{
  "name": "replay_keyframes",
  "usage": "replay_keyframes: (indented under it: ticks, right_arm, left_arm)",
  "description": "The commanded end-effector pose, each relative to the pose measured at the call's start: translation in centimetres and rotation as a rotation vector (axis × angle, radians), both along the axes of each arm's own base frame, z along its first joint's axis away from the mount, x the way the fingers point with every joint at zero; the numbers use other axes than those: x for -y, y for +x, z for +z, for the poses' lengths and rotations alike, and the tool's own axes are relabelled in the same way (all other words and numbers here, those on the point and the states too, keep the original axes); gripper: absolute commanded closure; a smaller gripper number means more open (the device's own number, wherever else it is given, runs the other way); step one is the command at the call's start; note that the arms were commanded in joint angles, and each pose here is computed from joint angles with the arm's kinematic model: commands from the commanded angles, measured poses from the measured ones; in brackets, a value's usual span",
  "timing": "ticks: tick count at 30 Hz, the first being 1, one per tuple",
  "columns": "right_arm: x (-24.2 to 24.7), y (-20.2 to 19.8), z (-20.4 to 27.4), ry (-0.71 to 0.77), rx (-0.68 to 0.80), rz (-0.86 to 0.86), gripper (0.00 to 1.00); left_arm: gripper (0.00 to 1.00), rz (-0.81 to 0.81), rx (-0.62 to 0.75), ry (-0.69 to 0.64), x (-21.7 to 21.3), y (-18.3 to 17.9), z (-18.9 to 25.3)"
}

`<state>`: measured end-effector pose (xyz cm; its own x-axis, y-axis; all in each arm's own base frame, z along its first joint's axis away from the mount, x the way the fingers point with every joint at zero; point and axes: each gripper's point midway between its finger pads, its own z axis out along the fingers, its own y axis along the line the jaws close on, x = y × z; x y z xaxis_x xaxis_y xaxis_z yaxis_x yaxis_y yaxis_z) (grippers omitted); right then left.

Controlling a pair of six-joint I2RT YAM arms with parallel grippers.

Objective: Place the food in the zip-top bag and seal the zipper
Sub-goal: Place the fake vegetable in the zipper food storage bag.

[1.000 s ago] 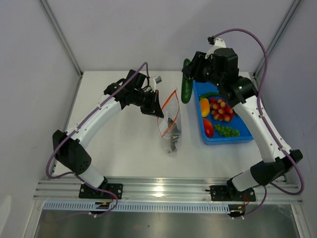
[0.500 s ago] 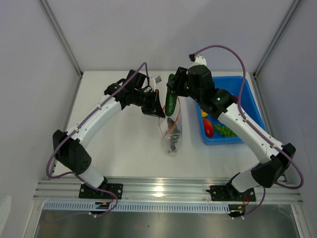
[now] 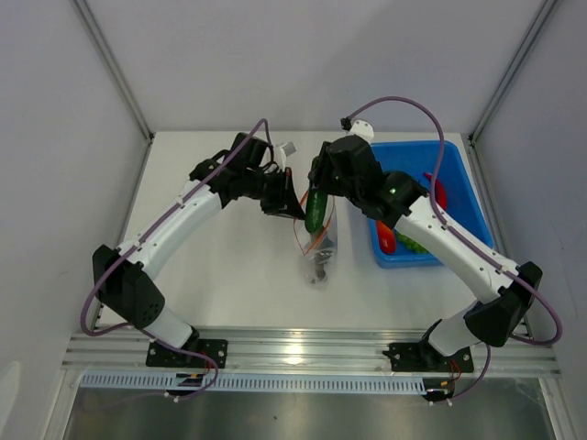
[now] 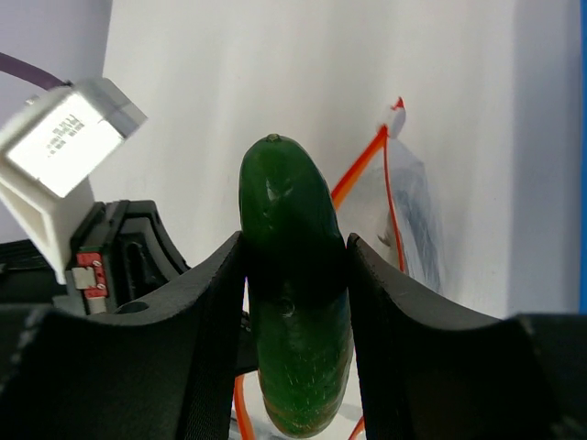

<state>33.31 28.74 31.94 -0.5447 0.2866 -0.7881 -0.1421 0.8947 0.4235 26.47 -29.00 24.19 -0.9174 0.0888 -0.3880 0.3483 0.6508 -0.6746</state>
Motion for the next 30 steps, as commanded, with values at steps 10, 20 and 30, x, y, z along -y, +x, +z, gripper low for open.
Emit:
replay_keyframes:
  ticks: [10,20,30]
  right_arm:
    - [0.4,-1.1,-2.3,-0.098,-0.05,-0.017,0.57]
    - [0.7,-2.5,-2.1,-0.14,-0.091,0.046,0.12]
    - [6.7,3.2,0.3,-0.132,-0.149,-0.091,0.16]
  left_arm:
    - [0.99,0.03,0.038,-0.071,-0.1,-0.3,2.6]
    - [1.0,0.033,0.048,-0.065,-0.2,-0.2,2.5]
    - [0.99,0.009,0.096,-0.021,-1.0,-0.4,2.4]
